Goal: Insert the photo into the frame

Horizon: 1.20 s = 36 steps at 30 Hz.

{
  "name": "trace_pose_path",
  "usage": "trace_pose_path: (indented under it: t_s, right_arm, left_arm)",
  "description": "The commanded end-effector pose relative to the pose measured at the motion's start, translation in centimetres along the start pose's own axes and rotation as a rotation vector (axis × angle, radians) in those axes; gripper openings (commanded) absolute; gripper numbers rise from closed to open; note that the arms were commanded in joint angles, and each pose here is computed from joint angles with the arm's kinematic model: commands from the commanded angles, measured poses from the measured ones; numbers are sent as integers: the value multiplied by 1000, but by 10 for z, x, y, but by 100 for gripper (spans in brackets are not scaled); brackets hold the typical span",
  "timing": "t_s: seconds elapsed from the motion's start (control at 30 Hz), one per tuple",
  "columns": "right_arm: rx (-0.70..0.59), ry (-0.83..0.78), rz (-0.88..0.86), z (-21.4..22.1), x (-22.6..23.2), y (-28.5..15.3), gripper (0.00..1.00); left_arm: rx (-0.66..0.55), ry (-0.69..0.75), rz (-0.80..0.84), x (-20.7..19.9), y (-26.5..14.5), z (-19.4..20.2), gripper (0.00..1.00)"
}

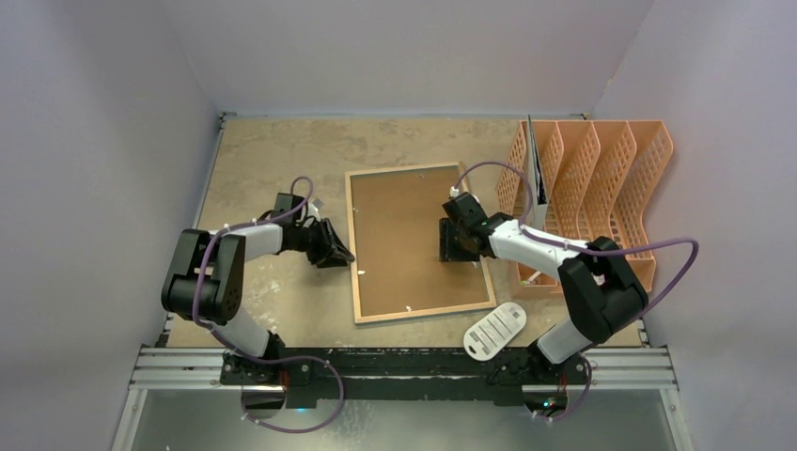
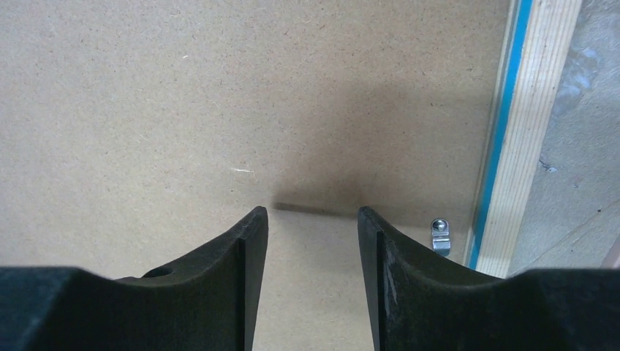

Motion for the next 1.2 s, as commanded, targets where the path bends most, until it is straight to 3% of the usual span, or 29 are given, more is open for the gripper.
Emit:
trace_pose_path:
  t_s: [0.0, 0.3, 0.77, 0.97, 1.17]
  right_arm:
    - [48, -7, 11, 13, -6, -2, 51]
    - [72, -34, 97, 21, -20, -13, 44]
    - [69, -43, 243, 20, -37, -4, 45]
    - [71, -45, 297, 19, -43, -3, 45]
    - [54, -28, 334, 14, -45, -5, 45]
  left_arm:
    - [-61, 17, -140, 25, 6, -10, 28]
    - [-93, 0, -180, 31, 4, -15, 18]
    - [-204, -5, -340, 42, -6, -39, 11]
    - [-189, 0, -316, 39, -4, -39, 11]
    - [-185, 66, -168, 12, -9, -44, 16]
Point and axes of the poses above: each gripper's point midway between its finger pads, its own y axis out along the fingers, its own x axis along the line the jaws close on, z = x × y, the point moved 6 cm from there along -y, back along the fingers, and after that the axes turned 10 degrees about -y, right-handed, at the moved point
